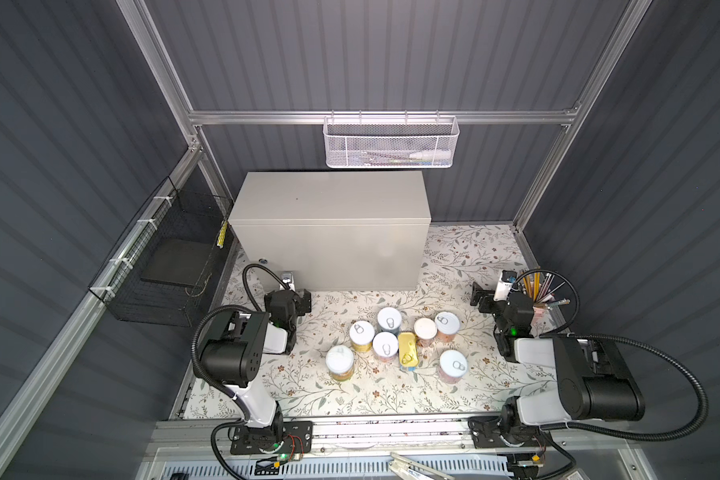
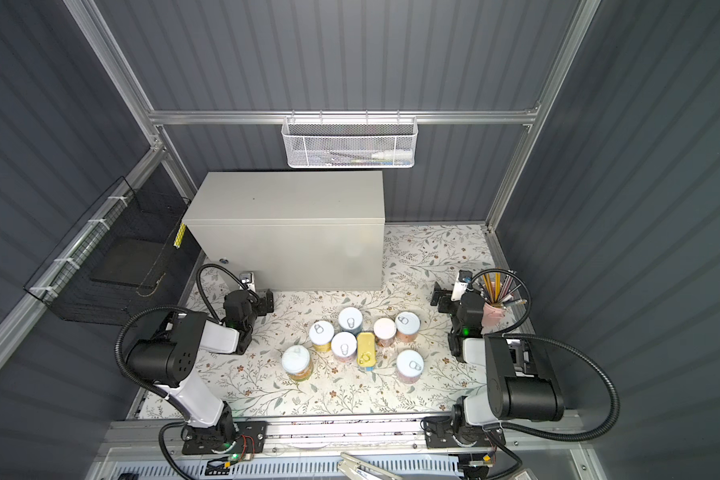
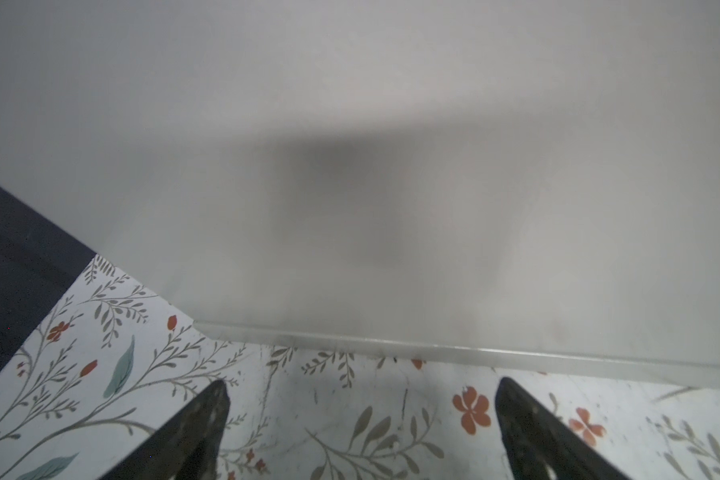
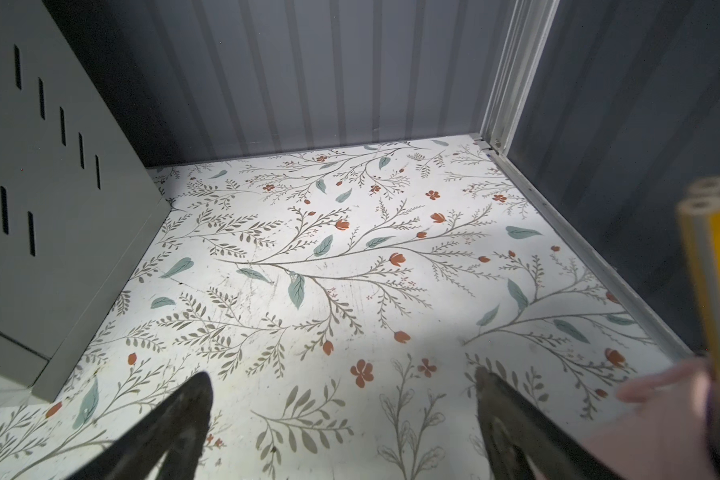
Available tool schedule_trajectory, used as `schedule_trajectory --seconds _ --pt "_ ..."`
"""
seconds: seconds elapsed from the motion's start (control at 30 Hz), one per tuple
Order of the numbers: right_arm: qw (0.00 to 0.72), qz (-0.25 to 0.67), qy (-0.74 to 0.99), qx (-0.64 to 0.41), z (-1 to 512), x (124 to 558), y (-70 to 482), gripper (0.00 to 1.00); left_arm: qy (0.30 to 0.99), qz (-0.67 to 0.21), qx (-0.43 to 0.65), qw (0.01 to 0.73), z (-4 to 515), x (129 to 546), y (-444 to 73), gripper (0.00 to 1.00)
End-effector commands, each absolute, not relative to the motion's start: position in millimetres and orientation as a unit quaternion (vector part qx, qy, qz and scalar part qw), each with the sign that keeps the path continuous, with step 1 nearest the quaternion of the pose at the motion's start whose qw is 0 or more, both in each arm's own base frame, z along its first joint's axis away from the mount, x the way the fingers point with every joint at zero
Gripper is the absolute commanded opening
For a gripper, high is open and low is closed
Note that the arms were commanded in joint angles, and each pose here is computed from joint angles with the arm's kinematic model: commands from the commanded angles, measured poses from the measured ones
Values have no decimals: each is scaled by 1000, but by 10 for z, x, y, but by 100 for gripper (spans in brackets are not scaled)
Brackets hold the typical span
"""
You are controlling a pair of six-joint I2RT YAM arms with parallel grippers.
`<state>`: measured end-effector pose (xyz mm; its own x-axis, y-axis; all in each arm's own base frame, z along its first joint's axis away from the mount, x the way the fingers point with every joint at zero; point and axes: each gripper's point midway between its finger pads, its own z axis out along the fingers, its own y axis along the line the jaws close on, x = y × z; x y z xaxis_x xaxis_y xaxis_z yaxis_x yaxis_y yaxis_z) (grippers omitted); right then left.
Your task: Place and organize the canned foods onto the counter
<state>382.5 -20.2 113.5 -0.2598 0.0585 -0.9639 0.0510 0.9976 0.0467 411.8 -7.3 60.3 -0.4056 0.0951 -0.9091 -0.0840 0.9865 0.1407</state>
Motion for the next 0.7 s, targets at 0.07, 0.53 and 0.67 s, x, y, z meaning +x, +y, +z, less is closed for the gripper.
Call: schedule_trajectory --seconds 0.07,0.53,0.67 --pt "612 8 790 34 1183 3872 -198 99 826 79 -5 558 683 4153 -54 100" --pt "612 7 790 34 1187 3871 -200 99 826 79 -5 558 680 4150 -56 100" --pt "615 -15 785 66 1265 3852 -321 99 826 79 -4 558 683 4153 -59 100"
